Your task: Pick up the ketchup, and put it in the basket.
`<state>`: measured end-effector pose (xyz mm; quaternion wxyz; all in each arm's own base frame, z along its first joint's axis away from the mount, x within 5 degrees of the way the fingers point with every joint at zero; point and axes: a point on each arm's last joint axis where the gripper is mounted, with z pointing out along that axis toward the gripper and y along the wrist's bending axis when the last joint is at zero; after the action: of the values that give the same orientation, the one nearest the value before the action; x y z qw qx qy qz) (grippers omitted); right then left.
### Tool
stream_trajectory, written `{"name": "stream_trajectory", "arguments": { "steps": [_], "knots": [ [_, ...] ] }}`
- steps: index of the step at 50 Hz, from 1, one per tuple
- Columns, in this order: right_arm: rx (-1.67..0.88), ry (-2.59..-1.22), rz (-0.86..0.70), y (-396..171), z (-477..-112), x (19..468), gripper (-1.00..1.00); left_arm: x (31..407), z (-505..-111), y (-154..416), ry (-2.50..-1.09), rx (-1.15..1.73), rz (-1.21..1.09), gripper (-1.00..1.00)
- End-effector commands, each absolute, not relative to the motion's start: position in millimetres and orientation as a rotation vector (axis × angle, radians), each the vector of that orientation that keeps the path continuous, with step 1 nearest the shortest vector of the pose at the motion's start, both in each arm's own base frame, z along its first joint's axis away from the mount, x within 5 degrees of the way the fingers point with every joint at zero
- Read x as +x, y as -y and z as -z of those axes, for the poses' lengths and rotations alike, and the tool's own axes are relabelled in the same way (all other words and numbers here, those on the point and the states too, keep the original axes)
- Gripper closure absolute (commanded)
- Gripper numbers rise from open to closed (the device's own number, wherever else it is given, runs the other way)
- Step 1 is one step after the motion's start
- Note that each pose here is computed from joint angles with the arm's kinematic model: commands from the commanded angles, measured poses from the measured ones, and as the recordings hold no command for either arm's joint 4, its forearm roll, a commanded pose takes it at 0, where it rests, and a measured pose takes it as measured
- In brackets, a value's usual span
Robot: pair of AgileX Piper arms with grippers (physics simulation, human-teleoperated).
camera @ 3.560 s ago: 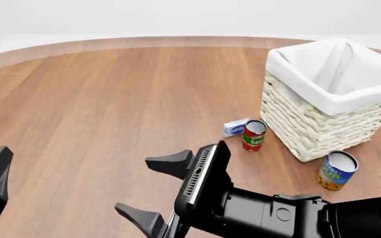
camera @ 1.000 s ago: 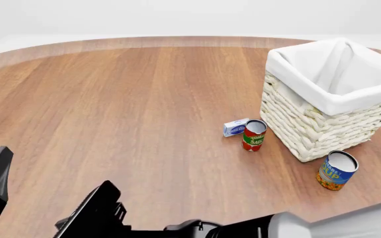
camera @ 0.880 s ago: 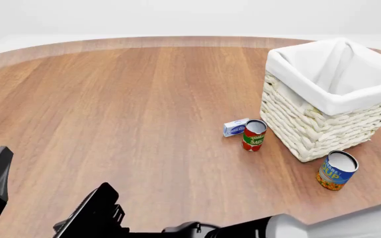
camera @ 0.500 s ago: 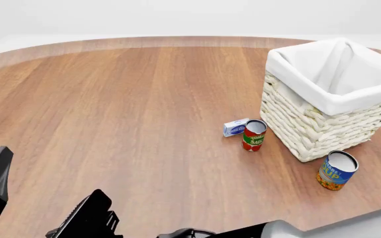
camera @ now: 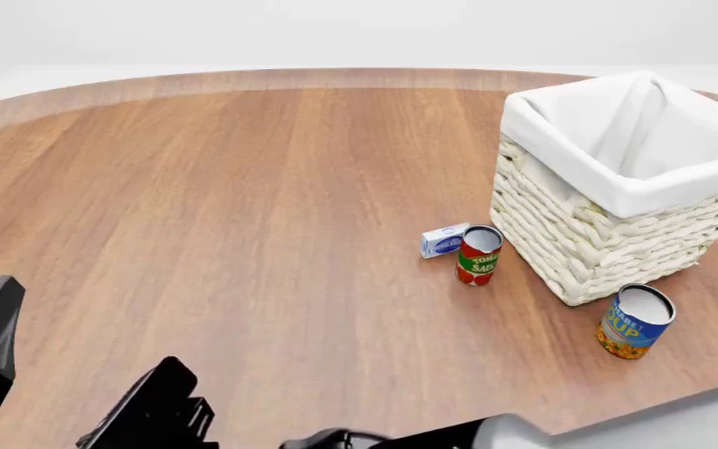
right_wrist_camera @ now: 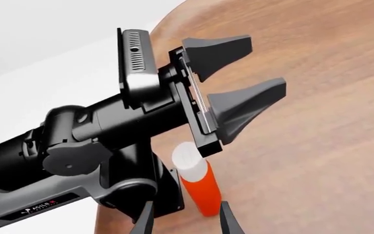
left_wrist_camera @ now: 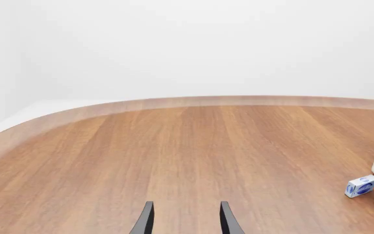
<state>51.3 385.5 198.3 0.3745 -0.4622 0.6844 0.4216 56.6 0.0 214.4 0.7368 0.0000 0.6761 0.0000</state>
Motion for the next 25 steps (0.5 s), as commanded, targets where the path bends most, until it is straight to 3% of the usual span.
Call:
{"name": "stream_trajectory", "arguments": {
  "steps": [1,25],
  "knots": [
    [-1.193,-1.756,-1.082,-390.3,-197.2,48.5,-1.0,56.6,-214.4,0.0,-1.485,0.0,0.0,-1.0],
    [-1.188,-1.802,-1.042,-404.7,-174.7,60.7,-1.0,56.6,-214.4,0.0,-1.485,0.0,0.0,-1.0]
  ]
}}
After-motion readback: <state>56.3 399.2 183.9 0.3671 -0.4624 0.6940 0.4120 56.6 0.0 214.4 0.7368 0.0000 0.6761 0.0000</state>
